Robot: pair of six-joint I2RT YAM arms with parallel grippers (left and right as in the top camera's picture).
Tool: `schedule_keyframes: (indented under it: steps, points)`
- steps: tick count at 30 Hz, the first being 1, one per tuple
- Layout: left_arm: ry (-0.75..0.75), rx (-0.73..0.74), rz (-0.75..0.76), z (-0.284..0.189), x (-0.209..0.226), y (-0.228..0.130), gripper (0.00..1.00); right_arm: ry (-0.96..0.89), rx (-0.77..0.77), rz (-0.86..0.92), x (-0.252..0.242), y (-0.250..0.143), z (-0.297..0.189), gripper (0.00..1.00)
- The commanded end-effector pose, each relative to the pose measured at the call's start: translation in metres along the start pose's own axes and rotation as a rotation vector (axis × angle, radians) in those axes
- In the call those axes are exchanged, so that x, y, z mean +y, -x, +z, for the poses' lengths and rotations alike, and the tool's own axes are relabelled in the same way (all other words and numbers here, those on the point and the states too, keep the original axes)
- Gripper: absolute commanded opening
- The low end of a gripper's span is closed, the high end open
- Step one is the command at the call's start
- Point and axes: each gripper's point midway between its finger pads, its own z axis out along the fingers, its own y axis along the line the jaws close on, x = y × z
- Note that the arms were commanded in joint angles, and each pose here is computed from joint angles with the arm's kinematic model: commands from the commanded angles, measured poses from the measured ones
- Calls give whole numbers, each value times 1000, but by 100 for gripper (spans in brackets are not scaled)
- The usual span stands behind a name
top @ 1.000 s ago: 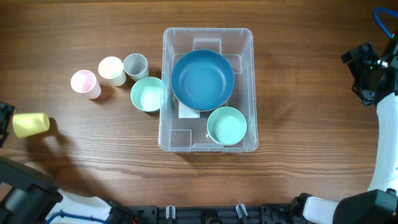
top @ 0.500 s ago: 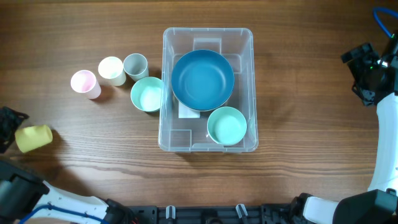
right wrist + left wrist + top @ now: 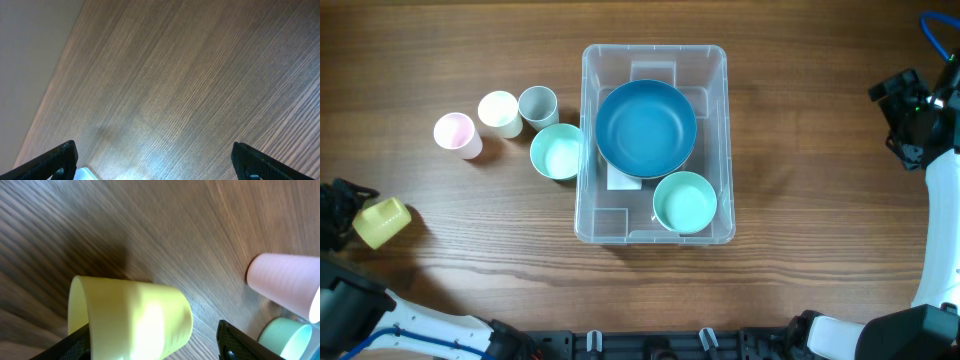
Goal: Pack container
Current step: 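Lift the yellow cup off the table with the left gripper, then place the yellow cup in the container's lower left corner, release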
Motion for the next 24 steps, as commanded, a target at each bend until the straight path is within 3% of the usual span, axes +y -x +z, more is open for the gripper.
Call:
schedule_keyframes:
  steps: [1,14,18,24]
  points:
    - [-64,37,-15,8,-4,-12,72,-14,3,11,-2,-1,5,100]
    - [-120,34,-20,7,-14,-12,37,-15,4,11,-2,-1,5,99]
    - [-165,22,-19,6,-21,-9,4,-15,4,11,-2,-1,5,99]
    - [-200,-8,-47,-3,-35,-4,4,-15,4,11,-2,-1,5,100]
